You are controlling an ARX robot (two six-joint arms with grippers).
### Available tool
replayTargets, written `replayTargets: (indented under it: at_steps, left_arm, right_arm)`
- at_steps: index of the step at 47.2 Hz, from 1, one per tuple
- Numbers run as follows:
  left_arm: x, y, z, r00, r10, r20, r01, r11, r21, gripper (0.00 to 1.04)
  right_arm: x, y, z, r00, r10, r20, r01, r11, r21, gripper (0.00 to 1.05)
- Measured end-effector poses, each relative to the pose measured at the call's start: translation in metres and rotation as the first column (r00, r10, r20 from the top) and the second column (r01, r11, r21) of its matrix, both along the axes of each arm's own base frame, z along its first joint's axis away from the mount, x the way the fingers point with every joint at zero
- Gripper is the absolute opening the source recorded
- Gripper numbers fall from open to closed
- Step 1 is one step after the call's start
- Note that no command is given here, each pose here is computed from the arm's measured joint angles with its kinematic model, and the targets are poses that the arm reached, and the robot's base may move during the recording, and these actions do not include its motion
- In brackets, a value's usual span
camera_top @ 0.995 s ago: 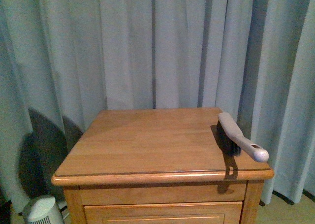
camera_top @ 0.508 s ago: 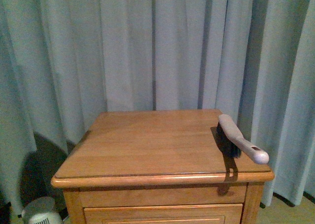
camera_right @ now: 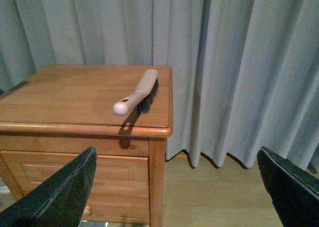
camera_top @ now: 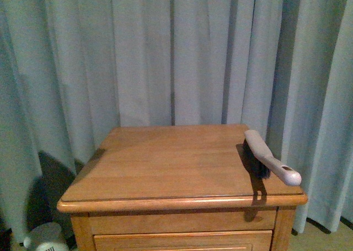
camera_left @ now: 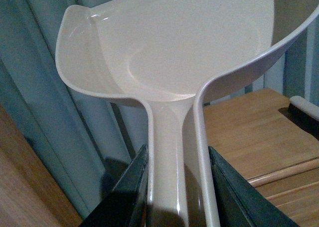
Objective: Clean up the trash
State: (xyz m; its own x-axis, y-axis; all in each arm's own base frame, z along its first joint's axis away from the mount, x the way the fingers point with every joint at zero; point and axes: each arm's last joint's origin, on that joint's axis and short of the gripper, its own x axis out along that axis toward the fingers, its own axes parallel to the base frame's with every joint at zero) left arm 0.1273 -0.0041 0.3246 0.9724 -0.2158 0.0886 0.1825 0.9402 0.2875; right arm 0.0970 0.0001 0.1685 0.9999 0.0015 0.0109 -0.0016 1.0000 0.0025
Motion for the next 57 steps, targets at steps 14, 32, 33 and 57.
replayTargets:
  at_steps: [14,32,33,57]
  left_arm:
    - [0.0,0.0,0.0,1.0,0.001,-0.001,-0.001,1.0,-0.002,0.29]
    - [0.0,0.0,0.0,1.0,0.0,-0.001,0.0,1.0,-0.003,0.29]
    - [0.0,0.0,0.0,1.0,0.0,-0.001,0.0,1.0,-0.003,0.29]
    - [0.0,0.0,0.0,1.0,0.0,-0.001,0.0,1.0,-0.004,0.29]
  right_arm:
    - [0.014,0.0,0.006,0.925,-0.351,-0.148,0.353,0.936,-0.014,0.97]
    - [0.103,-0.006,0.089,0.911,-0.202,-0.359,0.246,0.966,0.082,0.97]
    - [0.109,-0.006,0.093,0.909,-0.195,-0.368,0.242,0.966,0.087,0.97]
    - [0.23,0.027,0.093,0.783,-0.106,-0.613,0.27,0.945,0.182,0.97]
